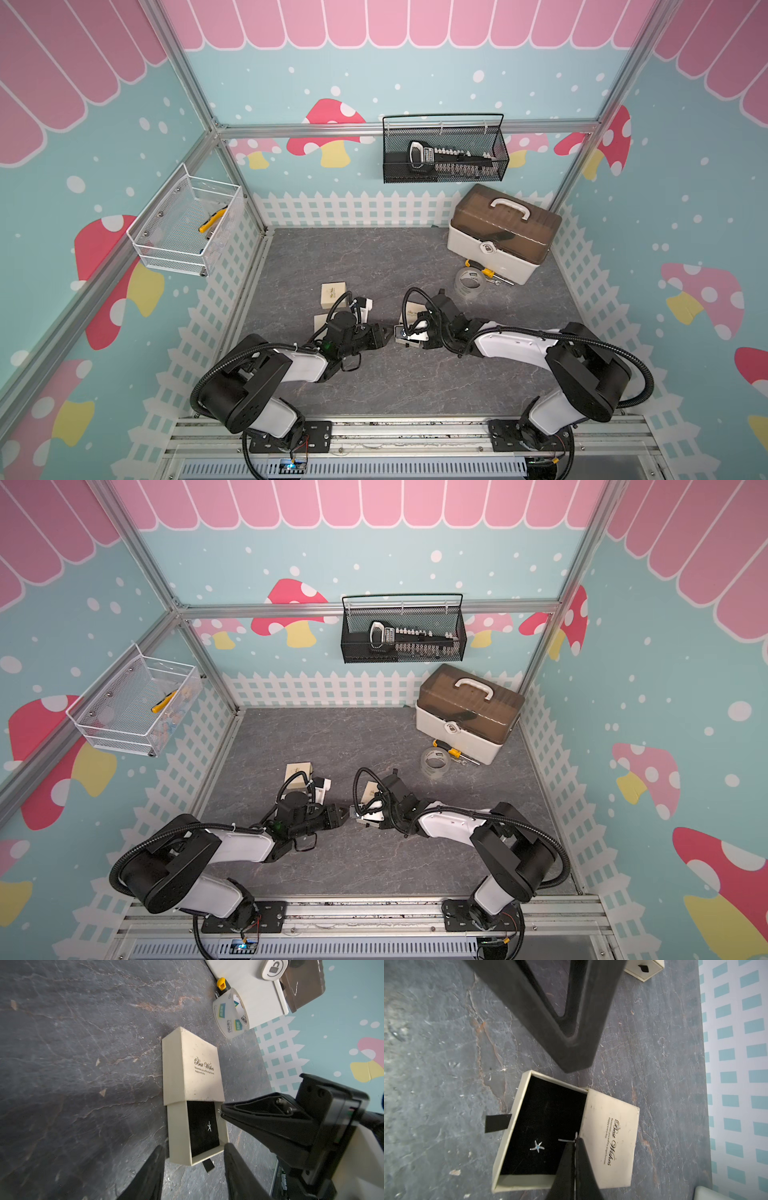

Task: Place the earrings into the drawer-style jewelry box
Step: Pick up the earring from the center of the board, then insert the earring into the inner lining.

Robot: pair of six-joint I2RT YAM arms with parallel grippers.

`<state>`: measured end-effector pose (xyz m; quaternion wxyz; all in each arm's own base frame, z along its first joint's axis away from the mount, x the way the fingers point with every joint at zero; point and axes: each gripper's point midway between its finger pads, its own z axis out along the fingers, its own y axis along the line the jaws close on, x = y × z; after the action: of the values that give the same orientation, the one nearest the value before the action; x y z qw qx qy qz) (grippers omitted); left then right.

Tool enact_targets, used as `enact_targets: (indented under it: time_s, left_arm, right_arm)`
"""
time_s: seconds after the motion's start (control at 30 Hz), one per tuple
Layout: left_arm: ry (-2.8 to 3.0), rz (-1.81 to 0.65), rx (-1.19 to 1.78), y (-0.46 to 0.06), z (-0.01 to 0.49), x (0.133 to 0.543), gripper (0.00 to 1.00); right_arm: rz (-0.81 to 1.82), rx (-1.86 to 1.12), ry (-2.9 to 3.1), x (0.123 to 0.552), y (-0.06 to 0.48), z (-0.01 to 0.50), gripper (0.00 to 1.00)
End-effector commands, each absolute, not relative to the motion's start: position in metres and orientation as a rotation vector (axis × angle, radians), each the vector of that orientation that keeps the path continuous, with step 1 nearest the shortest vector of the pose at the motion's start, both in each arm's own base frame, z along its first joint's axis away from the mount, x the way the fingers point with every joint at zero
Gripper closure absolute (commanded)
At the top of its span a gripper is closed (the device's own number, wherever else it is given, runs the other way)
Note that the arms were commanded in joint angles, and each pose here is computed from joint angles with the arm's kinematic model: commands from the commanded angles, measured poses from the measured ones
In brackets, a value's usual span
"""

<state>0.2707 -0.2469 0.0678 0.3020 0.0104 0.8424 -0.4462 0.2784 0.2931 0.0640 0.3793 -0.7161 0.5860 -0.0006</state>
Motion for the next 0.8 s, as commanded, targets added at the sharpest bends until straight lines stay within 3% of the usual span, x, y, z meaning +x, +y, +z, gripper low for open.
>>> enact_targets:
  time_s: [0.0, 0.77]
  left_arm:
    - [2.196, -1.218, 0.024, -0.25, 0.076, 0.277, 0.53]
    - [2.211, -1.287, 0.065, -0.264, 0.068, 0.281, 0.64]
  right_arm:
    - [-0.015, -1.81, 1.434, 0.287, 0.307, 0.075, 1.0]
    - [-0.054, -1.904, 1.358, 0.283, 0.316, 0.061, 1.0]
